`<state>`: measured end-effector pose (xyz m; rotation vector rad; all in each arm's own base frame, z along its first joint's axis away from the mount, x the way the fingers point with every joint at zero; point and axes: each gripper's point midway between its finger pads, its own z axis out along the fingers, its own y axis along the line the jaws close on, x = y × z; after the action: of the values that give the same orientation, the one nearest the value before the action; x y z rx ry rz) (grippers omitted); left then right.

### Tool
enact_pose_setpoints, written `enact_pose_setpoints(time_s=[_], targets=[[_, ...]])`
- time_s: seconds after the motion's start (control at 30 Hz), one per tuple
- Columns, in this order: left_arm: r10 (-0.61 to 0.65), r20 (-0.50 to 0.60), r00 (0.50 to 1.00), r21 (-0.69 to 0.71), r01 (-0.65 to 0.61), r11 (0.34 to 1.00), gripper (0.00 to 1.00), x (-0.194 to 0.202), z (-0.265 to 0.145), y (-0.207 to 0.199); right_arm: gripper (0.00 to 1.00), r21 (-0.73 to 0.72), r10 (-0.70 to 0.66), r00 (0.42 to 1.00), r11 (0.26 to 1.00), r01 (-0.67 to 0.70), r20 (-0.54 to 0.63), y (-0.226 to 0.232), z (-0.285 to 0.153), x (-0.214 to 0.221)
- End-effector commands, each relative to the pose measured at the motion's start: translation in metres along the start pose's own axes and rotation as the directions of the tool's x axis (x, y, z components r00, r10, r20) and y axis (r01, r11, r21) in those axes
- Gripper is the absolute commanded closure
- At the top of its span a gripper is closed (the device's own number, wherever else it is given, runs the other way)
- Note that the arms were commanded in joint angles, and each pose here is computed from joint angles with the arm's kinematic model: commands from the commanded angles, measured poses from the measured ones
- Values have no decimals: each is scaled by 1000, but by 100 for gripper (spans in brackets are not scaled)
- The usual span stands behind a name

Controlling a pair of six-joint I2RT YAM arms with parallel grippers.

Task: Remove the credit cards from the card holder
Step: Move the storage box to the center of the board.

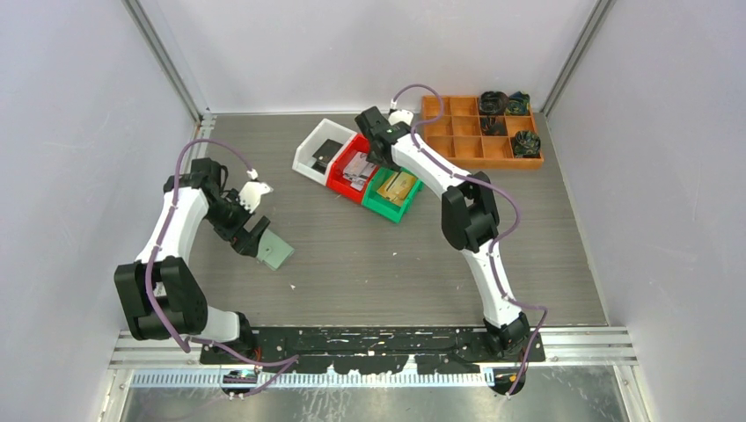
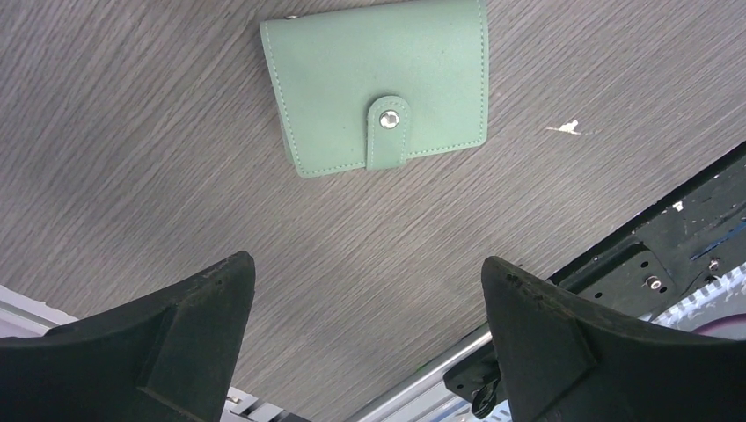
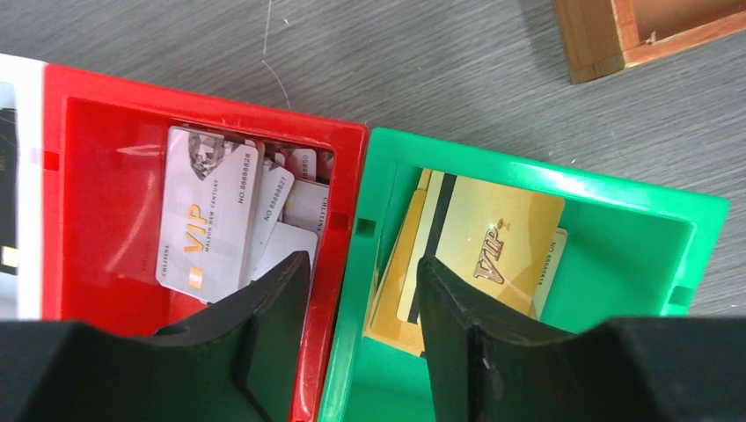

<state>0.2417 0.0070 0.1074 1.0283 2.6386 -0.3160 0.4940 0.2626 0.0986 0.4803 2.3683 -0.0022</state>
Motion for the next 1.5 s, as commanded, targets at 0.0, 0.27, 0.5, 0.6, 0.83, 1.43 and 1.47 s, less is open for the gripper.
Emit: enact_pose_setpoints(time_s=[0.0, 0.27, 0.5, 0.6, 0.83, 1.43, 1.47], targets=[[20, -3, 1000, -17, -20, 1000, 0, 4, -1, -1, 48, -25, -3, 1000, 1000, 3, 21, 9, 0, -8], [58, -20, 998, -29, -59, 998, 0, 11, 11, 2, 68, -31, -39, 999, 999, 38, -7, 2, -2, 4], [93, -2, 996, -84, -93, 992, 3, 3, 20, 9, 72, -4, -67, 998, 998, 67, 17, -25, -19, 6], [115, 26, 993, -91, -112, 989, 3, -4, 20, 8, 74, 0, -95, 995, 995, 95, 18, -36, -25, 9], [95, 19, 995, -59, -94, 994, 4, -11, 18, 4, 80, -38, -215, 976, 976, 216, 15, -49, -36, 15], [69, -4, 998, -86, -69, 994, 5, -5, 9, 10, 75, -135, -381, 924, 915, 381, 24, -52, -47, 1], [65, 2, 998, -84, -65, 994, 5, -6, 9, 8, 75, -104, -362, 932, 926, 363, 35, -56, -47, -2]])
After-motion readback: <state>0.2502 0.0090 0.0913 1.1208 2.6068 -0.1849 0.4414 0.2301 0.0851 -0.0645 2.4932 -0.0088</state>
